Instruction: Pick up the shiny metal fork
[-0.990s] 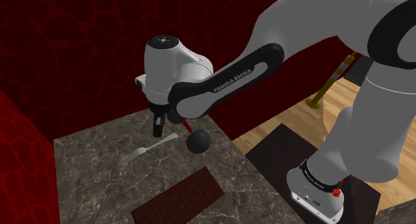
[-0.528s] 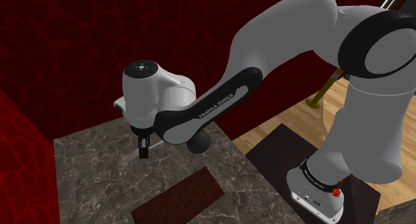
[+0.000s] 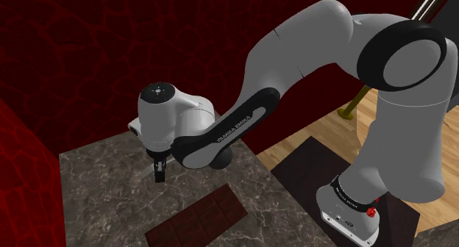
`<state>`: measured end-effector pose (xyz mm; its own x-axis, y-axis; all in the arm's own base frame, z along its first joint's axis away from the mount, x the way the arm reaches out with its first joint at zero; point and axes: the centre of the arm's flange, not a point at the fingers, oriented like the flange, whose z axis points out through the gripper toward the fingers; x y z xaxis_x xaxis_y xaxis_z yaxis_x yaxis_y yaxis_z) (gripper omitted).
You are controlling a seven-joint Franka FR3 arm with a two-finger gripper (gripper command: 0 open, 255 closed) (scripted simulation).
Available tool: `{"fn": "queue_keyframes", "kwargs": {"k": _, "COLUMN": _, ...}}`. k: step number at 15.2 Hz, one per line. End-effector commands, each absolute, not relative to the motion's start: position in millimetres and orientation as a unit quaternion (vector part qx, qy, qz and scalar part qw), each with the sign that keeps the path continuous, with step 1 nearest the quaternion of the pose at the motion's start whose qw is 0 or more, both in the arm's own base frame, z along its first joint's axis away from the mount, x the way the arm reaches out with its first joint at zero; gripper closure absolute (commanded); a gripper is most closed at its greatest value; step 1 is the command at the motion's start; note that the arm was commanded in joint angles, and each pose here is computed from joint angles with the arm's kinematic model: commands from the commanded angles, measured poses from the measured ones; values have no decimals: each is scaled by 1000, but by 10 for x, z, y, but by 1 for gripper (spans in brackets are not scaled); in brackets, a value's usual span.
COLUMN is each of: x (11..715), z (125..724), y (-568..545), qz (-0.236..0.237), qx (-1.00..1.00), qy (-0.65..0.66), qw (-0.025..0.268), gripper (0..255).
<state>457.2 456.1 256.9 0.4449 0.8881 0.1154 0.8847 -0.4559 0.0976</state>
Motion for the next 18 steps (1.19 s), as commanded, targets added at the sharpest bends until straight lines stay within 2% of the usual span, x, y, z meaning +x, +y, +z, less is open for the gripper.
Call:
{"fn": "queue_keyframes", "kwargs": {"k": 1, "x": 4573, "z": 2551, "y": 4562, "qz": 75, "qx": 850, "qy": 521, "qw": 11, "gripper": 255}}
{"fn": "queue_keyframes", "kwargs": {"k": 10, "x": 4578, "z": 2550, "y": 4563, "qz": 75, "qx": 850, "qy": 521, "qw": 11, "gripper": 255}}
{"fn": "queue_keyframes", "kwargs": {"k": 18, "x": 4578, "z": 2973, "y": 4563, "qz": 75, "qx": 850, "qy": 521, "qw": 11, "gripper": 255}}
